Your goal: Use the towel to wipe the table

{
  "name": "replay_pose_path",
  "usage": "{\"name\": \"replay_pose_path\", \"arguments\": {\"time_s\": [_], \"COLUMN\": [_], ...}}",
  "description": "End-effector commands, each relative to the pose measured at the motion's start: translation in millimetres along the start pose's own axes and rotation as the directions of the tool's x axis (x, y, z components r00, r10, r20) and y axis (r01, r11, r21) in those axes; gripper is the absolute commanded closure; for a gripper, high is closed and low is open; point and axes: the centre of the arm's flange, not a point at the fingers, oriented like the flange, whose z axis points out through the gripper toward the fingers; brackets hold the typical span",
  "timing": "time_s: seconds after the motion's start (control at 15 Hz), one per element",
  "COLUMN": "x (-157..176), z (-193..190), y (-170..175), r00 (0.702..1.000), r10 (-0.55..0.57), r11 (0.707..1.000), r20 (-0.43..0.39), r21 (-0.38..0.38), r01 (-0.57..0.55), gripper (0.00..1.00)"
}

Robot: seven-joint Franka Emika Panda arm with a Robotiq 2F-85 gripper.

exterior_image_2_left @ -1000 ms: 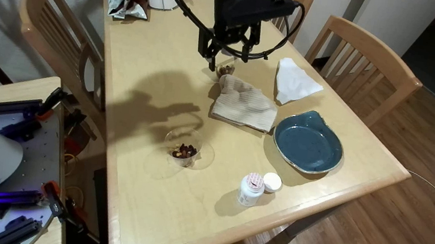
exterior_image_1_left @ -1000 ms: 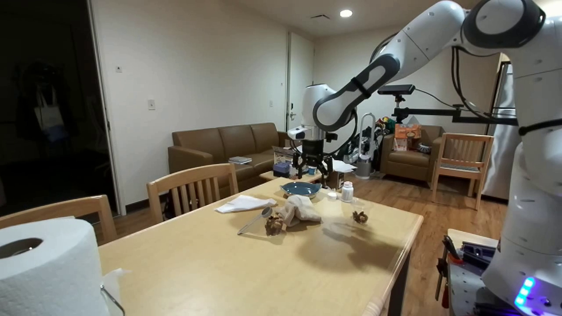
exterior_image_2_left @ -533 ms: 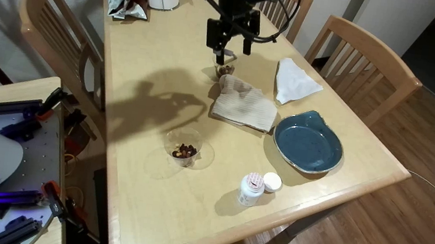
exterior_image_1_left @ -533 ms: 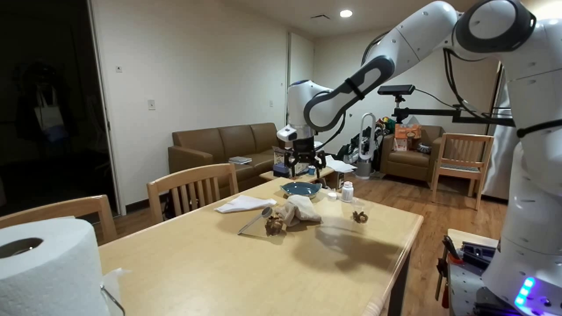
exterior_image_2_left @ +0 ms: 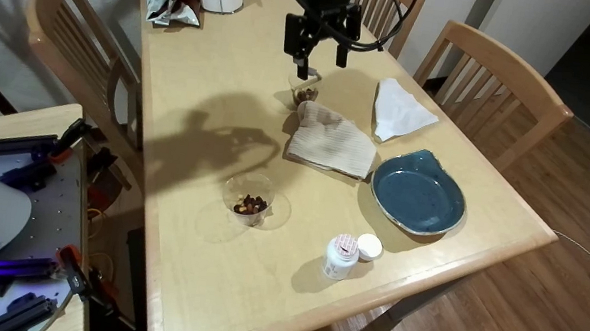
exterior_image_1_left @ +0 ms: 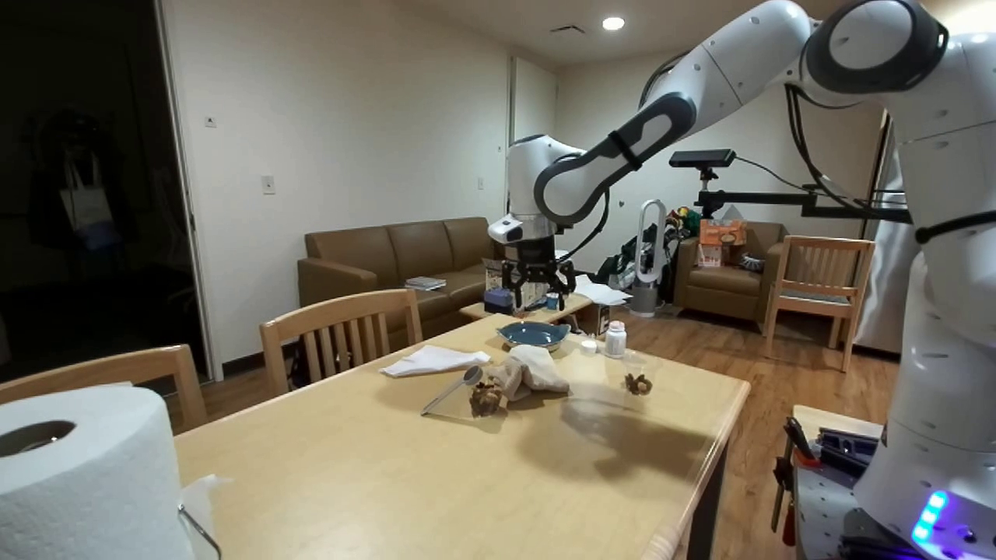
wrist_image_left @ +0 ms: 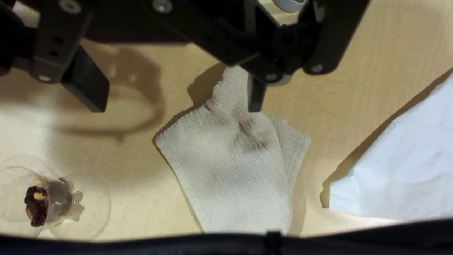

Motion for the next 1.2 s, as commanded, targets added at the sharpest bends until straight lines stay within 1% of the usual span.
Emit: {"name": "replay_pose_path", "arguments": {"time_s": [0.0, 0.07, 0.2, 0.33, 0.4, 0.53, 0.6, 0.67, 0.73, 1.07, 1.13], "x": [23.8, 37.8, 51.8, 62.5, 62.9, 61.0, 64.3, 63.0, 61.5, 60.5, 59.9], "z": [35.8, 62.3, 90.9, 123.5, 130.3, 139.8, 137.2, 140.7, 141.3, 140.4, 140.3], "y": [12.0, 10.3, 9.0, 7.1, 5.2, 5.4, 5.8, 6.3, 6.5, 7.1, 6.3], "r00": [0.980, 0.968, 0.937, 0.896, 0.872, 0.821, 0.873, 0.858, 0.850, 0.842, 0.832], "r10": [0.180, 0.227, 0.322, 0.413, 0.452, 0.535, 0.459, 0.484, 0.496, 0.509, 0.530], "r11": [0.983, 0.973, 0.944, 0.907, 0.889, 0.844, 0.885, 0.872, 0.865, 0.858, 0.845], "r20": [-0.085, -0.106, -0.135, -0.164, -0.185, -0.201, -0.167, -0.174, -0.177, -0.178, -0.164], "r21": [0.040, 0.062, 0.124, 0.161, 0.167, 0.174, 0.175, 0.178, 0.179, 0.181, 0.191], "r01": [-0.177, -0.221, -0.306, -0.389, -0.426, -0.508, -0.432, -0.456, -0.468, -0.481, -0.500], "gripper": [0.00, 0.00, 0.00, 0.00, 0.00, 0.00, 0.00, 0.00, 0.00, 0.00, 0.00]}}
